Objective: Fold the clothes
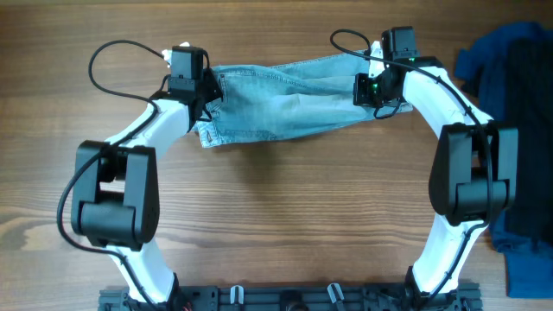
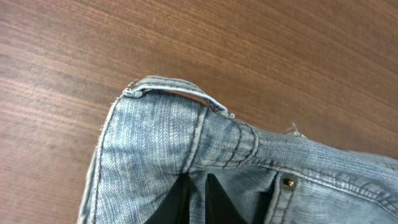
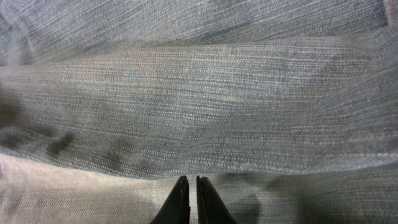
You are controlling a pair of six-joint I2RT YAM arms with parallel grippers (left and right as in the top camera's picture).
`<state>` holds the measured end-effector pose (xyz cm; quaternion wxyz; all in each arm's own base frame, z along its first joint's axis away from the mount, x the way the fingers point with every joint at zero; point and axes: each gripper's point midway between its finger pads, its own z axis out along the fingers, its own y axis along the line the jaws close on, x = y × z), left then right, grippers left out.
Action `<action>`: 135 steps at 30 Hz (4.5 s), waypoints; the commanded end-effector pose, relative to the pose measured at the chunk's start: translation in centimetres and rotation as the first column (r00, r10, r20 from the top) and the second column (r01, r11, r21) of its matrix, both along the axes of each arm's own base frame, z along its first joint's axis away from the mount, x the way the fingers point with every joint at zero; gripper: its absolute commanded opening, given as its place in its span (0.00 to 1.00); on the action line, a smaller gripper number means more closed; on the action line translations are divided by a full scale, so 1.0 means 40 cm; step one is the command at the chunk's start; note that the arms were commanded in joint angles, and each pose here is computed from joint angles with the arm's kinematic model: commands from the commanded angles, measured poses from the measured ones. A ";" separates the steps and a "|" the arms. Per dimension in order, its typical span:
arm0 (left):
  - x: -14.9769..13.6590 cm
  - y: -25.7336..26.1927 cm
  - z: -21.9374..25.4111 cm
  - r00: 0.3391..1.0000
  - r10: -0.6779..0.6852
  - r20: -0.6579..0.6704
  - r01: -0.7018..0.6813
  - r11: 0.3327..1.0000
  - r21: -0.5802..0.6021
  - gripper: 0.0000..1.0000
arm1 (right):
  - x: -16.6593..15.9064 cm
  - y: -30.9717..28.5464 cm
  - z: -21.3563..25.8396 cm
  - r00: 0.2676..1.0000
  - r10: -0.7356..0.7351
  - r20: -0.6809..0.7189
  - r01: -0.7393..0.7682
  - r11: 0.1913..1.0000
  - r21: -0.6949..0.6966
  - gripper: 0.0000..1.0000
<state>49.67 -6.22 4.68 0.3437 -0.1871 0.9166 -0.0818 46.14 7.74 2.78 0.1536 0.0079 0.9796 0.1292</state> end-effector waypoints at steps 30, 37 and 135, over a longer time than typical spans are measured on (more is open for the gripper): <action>-0.031 0.068 -0.047 0.994 0.080 -0.073 -0.071 0.992 0.108 0.11 | 0.227 -0.026 -0.039 0.937 -0.069 0.342 0.091 0.995 -0.049 0.19; -0.020 0.083 -0.036 0.995 0.086 -0.046 -0.079 0.986 0.147 0.17 | 0.249 -0.025 -0.081 0.928 -0.062 0.367 0.086 0.995 -0.049 0.30; -0.226 -0.065 0.162 0.958 -0.218 -0.189 0.192 0.971 -0.145 0.08 | -0.095 -0.002 0.184 0.996 0.018 0.090 -0.011 0.997 -0.078 0.06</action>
